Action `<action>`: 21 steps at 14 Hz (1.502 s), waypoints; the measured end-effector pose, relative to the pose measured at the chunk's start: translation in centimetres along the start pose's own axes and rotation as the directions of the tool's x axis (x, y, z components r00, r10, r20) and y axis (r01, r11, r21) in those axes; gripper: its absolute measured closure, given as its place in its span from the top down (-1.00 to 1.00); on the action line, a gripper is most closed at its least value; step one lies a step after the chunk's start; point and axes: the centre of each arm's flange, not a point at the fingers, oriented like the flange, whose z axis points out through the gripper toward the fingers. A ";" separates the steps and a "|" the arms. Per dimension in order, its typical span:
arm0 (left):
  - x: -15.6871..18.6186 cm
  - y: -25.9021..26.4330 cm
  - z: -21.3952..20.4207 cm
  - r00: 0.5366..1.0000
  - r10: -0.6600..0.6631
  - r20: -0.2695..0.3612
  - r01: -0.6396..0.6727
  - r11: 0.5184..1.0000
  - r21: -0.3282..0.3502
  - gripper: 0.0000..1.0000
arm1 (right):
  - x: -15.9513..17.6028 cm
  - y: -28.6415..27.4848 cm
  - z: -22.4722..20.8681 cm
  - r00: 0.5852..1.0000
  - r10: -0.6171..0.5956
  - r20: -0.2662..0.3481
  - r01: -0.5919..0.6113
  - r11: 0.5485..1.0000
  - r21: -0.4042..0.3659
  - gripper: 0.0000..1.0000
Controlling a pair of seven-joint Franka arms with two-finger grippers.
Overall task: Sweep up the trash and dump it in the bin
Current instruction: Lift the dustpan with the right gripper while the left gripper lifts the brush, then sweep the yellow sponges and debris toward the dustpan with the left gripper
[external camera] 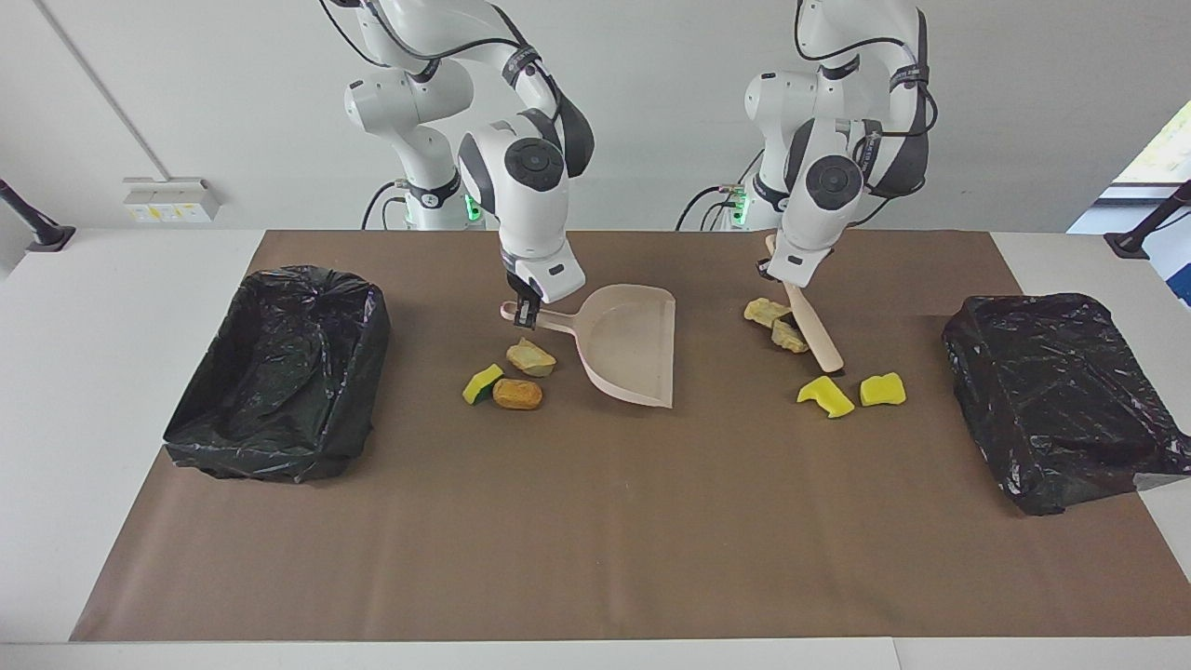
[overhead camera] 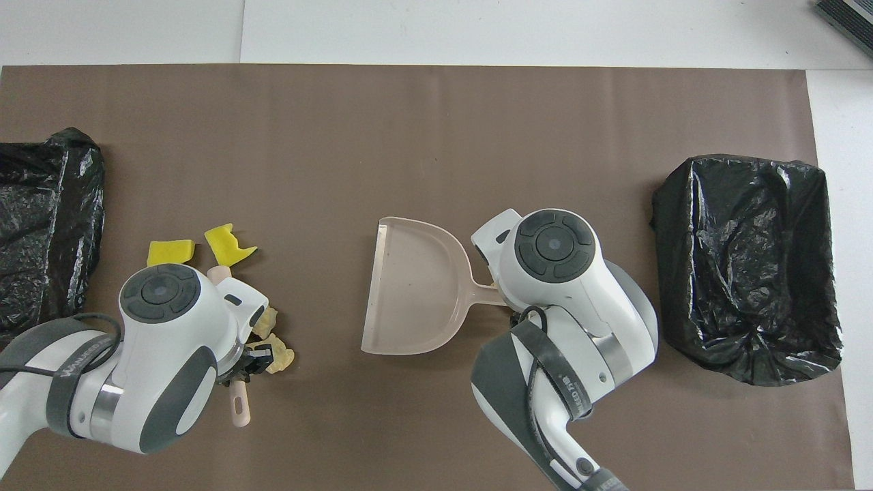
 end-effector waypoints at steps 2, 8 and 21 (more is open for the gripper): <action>0.7 1.6 -1.5 1.000 0.020 -0.017 -0.020 1.000 -0.012 -0.49 | 1.7 -0.9 0.9 1.000 0.014 0.000 -0.014 1.000 -0.003 -0.35; 3.4 -0.4 -7.9 0.983 0.161 -0.085 -0.159 0.987 0.034 -0.49 | 2.1 -0.9 1.6 1.000 0.016 0.012 -0.016 1.000 -0.009 -0.35; 20.2 -13.6 -4.7 0.706 0.650 -0.282 -0.633 0.757 0.159 -0.49 | 2.8 -1.9 2.7 0.999 -0.010 0.046 0.011 1.000 -0.013 -0.35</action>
